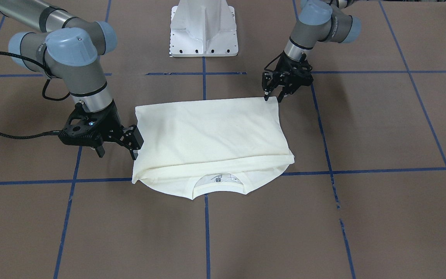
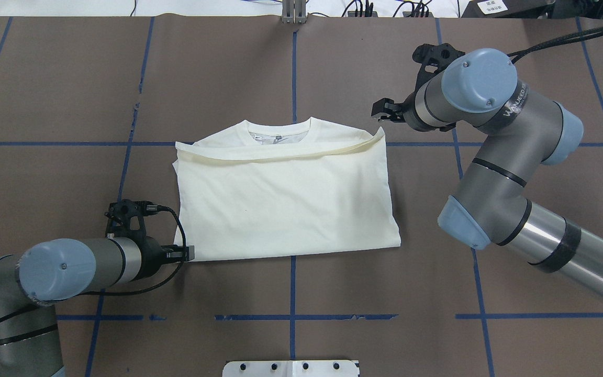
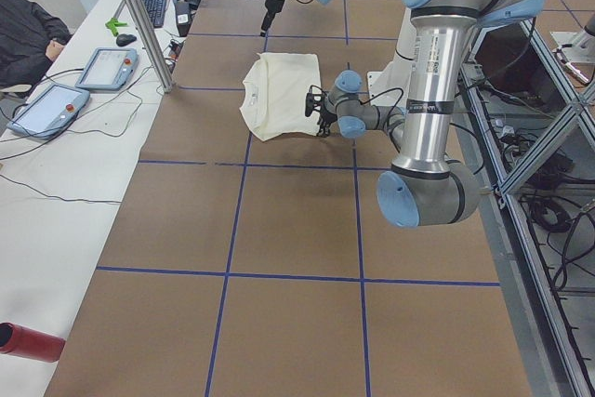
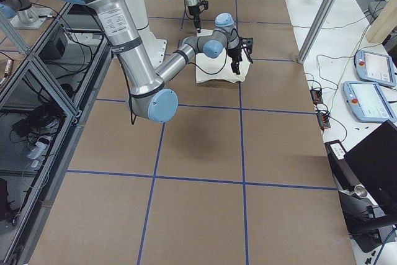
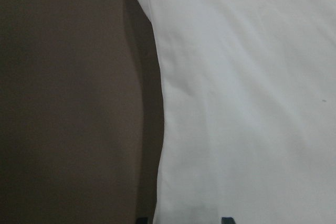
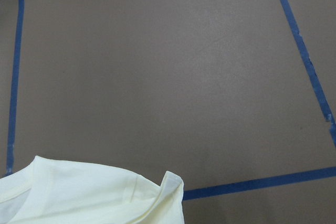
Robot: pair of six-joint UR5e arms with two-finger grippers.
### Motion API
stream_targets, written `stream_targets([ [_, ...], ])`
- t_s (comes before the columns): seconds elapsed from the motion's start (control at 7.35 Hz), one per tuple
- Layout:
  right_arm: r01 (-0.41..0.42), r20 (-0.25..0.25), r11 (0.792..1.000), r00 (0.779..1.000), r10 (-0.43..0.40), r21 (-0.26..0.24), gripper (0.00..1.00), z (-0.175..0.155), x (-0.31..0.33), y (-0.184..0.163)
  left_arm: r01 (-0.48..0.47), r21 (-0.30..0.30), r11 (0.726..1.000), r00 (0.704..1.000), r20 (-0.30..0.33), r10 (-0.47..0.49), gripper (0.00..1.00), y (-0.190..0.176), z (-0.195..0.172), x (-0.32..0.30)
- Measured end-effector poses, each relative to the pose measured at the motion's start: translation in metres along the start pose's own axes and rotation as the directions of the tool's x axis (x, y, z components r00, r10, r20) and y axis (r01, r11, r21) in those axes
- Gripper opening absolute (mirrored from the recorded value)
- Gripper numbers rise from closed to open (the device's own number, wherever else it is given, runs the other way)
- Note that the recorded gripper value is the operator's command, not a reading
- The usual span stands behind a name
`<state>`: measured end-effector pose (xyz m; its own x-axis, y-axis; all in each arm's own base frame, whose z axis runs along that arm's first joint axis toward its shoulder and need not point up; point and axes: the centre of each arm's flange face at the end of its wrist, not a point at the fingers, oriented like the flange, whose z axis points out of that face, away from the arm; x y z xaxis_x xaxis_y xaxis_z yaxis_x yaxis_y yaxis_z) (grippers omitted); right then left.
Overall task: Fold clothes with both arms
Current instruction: 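Move the left gripper down to the folded shirt's side edge, then grasp the side edge with the left gripper and swing it away, rotating the shirt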
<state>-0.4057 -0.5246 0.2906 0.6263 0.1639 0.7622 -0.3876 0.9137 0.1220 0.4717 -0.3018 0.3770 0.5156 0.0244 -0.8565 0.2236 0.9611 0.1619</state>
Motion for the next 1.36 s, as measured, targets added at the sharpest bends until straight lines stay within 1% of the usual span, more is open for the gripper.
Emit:
stream_targets([
  [0.14,0.0,-0.001,1.0,1.0,0.0,0.0,1.0,0.0,0.0,0.0,-0.003,0.0,1.0,1.0,0.001,0.003,0.4,0.003,0.001,0.001],
  [0.27,-0.001,-0.001,1.0,1.0,0.001,0.001,1.0,0.0,0.001,0.0,-0.004,0.0,1.0,1.0,0.002,0.004,0.22,0.005,0.002,0.001],
  [0.41,-0.001,-0.002,1.0,1.0,0.001,0.001,1.0,0.001,0.001,0.0,-0.005,0.001,1.0,1.0,0.003,0.005,0.0,0.005,0.002,0.001],
  [0.82,-0.002,-0.004,1.0,1.0,0.002,0.0,1.0,0.001,0.001,0.0,-0.006,0.003,1.0,1.0,0.006,0.006,0.0,0.006,-0.001,-0.002],
  [1.09,-0.002,-0.006,1.0,1.0,0.002,0.001,1.0,0.002,0.002,0.0,-0.024,0.006,1.0,0.999,0.022,0.024,0.0,0.003,-0.013,-0.021],
  [1.22,-0.002,-0.007,1.0,1.0,0.002,0.001,1.0,0.002,0.002,0.0,-0.06,0.023,0.998,0.998,0.037,0.06,0.0,-0.007,-0.018,-0.031],
  [1.36,-0.003,-0.008,1.0,1.0,0.003,0.0,1.0,0.003,0.003,0.0,-0.109,0.056,0.992,0.992,0.063,0.106,0.0,-0.03,-0.021,-0.045],
])
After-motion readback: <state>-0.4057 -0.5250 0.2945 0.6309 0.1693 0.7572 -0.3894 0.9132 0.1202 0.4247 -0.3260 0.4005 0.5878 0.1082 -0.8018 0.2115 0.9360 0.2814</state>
